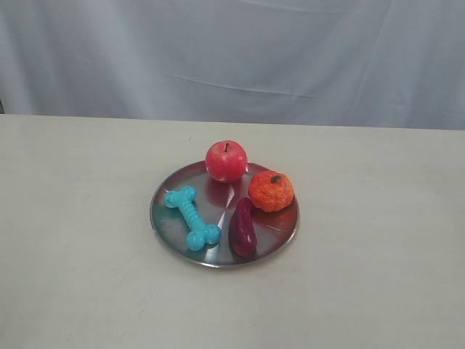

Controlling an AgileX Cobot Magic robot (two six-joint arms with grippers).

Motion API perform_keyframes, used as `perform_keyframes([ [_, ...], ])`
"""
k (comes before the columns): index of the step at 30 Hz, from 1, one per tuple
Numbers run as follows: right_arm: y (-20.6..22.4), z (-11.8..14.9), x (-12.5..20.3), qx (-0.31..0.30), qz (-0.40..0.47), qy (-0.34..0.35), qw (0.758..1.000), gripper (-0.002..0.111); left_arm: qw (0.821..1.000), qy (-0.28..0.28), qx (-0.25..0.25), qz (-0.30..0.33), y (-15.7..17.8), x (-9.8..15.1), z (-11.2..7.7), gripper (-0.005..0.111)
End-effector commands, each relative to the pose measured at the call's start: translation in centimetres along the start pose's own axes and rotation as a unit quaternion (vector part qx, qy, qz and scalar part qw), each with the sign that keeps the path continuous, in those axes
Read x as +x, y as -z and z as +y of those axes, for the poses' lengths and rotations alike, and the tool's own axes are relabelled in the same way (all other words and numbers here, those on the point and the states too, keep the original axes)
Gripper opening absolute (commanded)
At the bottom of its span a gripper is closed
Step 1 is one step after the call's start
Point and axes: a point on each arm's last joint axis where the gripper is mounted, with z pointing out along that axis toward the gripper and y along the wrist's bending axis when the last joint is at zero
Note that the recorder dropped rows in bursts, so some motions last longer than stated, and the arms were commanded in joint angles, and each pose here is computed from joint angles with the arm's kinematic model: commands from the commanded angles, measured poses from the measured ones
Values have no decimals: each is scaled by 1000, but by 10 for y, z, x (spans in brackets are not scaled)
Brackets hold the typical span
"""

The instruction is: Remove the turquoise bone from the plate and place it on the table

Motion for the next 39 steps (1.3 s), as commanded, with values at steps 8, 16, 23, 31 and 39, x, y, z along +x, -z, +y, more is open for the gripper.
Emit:
perform_keyframes([
  [8, -208, 97, 63, -81, 497, 164, 848, 0, 1000, 3, -1, -2, 0, 0, 0, 0],
  [16, -287, 89, 206, -93, 623, 185, 754, 5, 1000, 3, -1, -2, 0, 0, 0, 0],
  [23, -285, 65, 300, -106, 691, 186, 691, 58, 1000, 3, -1, -2, 0, 0, 0, 0],
  [31, -276, 61, 364, -118, 691, 207, 683, 56, 1000, 3, -1, -2, 0, 0, 0, 0],
  [39, -272, 62, 392, -130, 676, 221, 690, 56, 1000, 3, -1, -2, 0, 0, 0, 0],
])
